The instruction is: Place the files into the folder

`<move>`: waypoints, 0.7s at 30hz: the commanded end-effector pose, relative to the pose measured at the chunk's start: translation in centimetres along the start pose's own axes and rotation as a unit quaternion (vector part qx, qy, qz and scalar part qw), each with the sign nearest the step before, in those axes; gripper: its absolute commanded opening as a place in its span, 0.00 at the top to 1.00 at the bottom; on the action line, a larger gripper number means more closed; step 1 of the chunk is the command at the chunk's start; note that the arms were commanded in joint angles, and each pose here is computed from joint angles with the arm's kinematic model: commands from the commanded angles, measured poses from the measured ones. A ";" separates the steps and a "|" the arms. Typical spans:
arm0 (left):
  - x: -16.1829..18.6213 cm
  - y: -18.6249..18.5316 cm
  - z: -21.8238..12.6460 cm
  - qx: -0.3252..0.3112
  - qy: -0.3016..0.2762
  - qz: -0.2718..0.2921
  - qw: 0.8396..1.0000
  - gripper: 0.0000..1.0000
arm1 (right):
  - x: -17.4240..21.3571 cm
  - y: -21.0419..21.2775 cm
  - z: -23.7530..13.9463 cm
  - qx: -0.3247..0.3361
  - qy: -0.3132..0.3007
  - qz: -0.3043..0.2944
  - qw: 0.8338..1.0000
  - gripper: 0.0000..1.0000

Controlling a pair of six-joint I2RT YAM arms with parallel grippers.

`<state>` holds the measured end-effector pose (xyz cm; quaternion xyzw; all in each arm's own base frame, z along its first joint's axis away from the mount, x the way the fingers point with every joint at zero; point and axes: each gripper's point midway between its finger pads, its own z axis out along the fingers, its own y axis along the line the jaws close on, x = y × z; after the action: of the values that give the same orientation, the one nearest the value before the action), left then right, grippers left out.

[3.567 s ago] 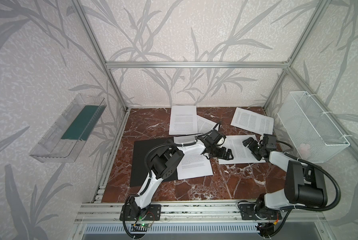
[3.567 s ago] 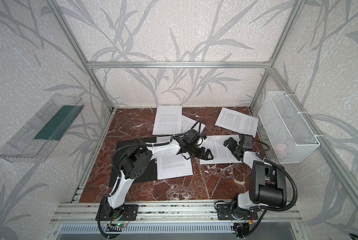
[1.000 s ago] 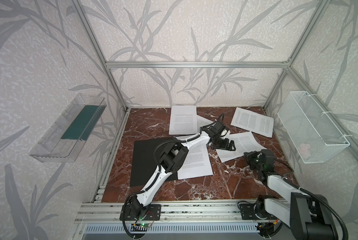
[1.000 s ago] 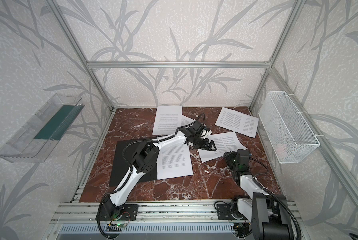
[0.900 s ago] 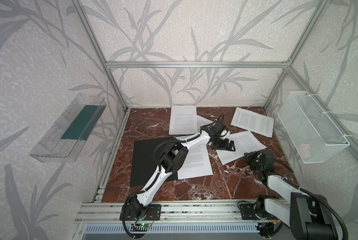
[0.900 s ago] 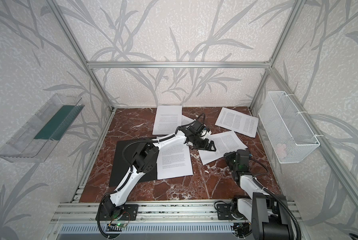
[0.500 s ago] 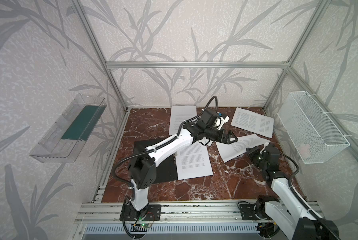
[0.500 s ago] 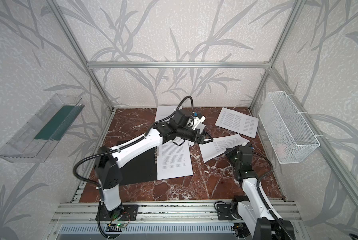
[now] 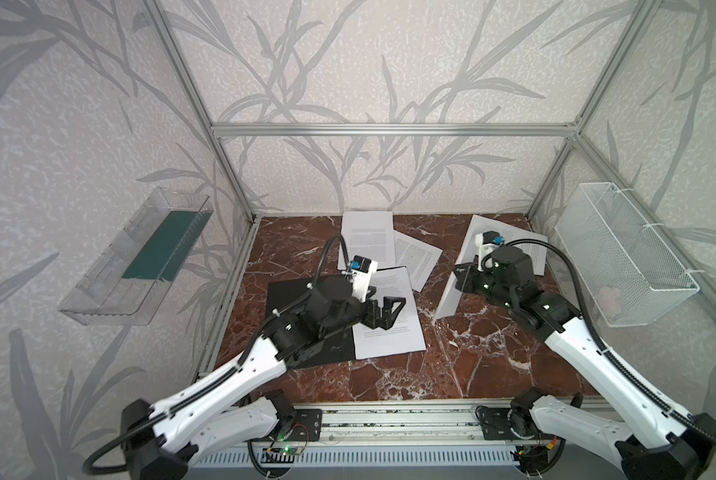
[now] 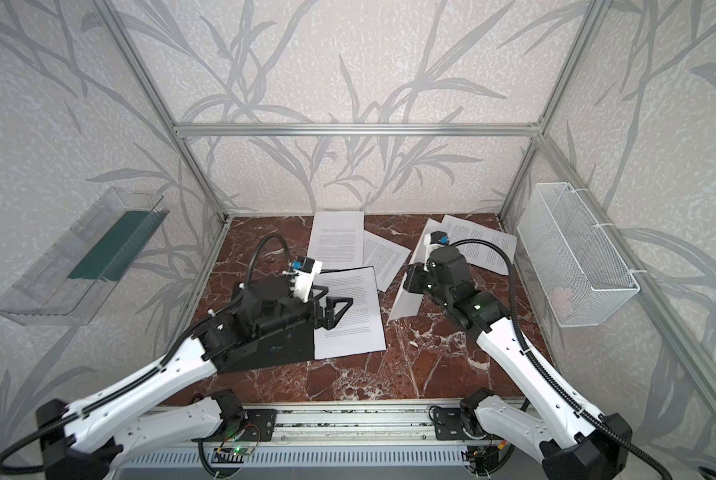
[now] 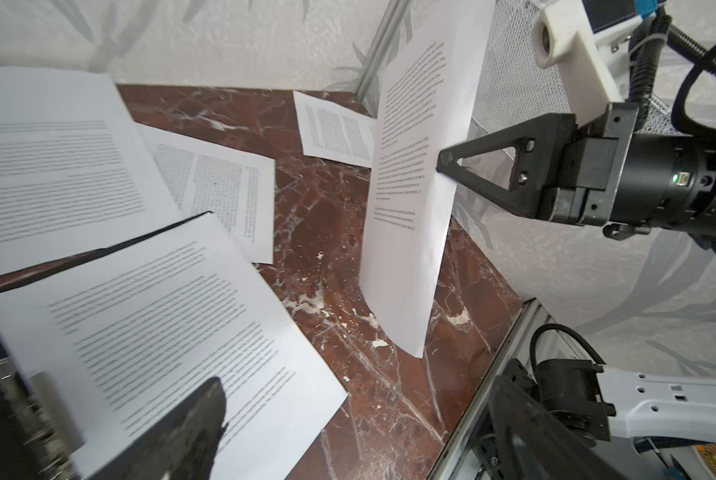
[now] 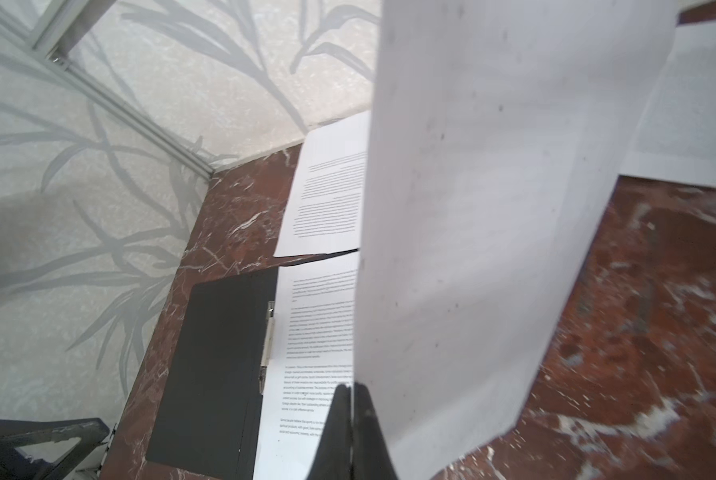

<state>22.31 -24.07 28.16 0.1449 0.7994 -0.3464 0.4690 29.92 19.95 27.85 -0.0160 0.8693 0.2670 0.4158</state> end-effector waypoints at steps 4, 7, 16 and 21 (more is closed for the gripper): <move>0.6 6.4 -4.9 -0.126 -0.106 0.010 0.986 0.01 | 2.2 9.8 2.2 -0.089 0.075 -0.109 0.987 1.00; 1.9 7.3 -5.7 -0.131 -0.114 0.013 0.985 0.01 | 2.5 13.9 2.2 -0.166 0.095 -0.093 0.977 1.00; 2.6 5.4 -6.6 -0.069 -0.132 0.027 0.988 0.01 | 2.2 15.4 2.2 -0.269 0.124 -0.016 0.955 1.00; 2.4 5.8 -7.5 -0.081 -0.148 0.023 0.985 0.01 | 4.2 8.0 6.7 -0.241 0.175 0.079 0.951 1.00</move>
<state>19.32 -15.55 25.94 0.0817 0.7480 -0.2974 0.5877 29.38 31.59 27.59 -0.1188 0.8352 0.4627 0.2725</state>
